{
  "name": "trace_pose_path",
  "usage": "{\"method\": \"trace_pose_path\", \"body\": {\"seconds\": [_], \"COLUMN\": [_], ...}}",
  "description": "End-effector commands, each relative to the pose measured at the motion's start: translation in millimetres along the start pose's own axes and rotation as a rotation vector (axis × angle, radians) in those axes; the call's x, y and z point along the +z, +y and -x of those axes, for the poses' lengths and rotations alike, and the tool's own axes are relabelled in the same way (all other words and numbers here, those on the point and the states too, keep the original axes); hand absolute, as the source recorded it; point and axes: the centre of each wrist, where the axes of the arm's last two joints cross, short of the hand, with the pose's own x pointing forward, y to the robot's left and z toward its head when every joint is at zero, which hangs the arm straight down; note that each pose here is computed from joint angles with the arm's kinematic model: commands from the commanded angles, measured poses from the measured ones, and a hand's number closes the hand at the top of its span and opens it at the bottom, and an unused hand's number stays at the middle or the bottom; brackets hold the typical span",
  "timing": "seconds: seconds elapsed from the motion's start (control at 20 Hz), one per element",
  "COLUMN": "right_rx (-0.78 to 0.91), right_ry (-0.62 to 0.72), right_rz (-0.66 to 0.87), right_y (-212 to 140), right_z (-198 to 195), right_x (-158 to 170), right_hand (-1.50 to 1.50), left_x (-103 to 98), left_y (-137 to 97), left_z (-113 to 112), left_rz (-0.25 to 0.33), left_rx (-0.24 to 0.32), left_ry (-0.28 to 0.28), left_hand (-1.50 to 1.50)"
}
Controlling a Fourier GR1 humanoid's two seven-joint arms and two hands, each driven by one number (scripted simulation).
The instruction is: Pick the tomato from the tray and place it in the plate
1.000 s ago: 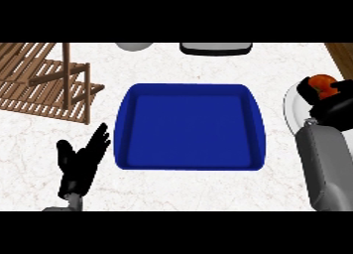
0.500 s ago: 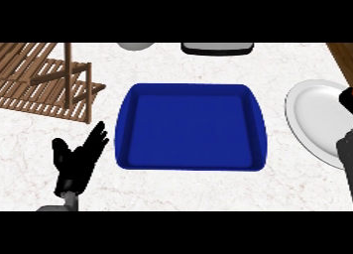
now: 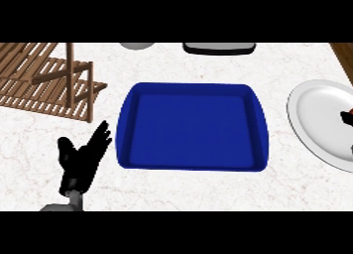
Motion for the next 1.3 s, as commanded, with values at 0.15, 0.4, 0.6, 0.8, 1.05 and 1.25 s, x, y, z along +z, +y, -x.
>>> {"method": "trace_pose_path", "body": {"seconds": [0.15, 0.4, 0.6, 0.8, 1.05, 1.25], "right_rx": [-0.225, -0.399, -0.496, -0.587, -0.612, -0.573], "right_ry": [-0.117, -0.112, -0.042, -0.091, -0.103, -0.134], "right_rz": [0.015, 0.107, 0.085, -0.077, -0.163, -0.212], "right_y": [-8, -23, -27, -49, -64, -76], "right_z": [11, 19, 50, 70, 116, 134], "right_x": [-5, -21, -12, -17, 16, 52], "right_hand": [-1.5, -1.5, -1.5, -1.5, -1.5, -1.5], "left_x": [-1, -4, 2, 7, -3, 26], "left_y": [3, 2, -13, 20, 4, 10], "left_z": [-5, -10, 3, -2, 0, 10], "left_rz": [-0.003, -0.008, -0.003, -0.037, -0.021, -0.018], "left_rx": [-0.005, 0.001, 0.004, -0.008, 0.005, 0.003], "left_ry": [-0.001, -0.006, 0.013, 0.01, 0.0, 0.015], "left_hand": [0.0, 0.0, 0.0, 0.0, 0.0, 0.0]}}
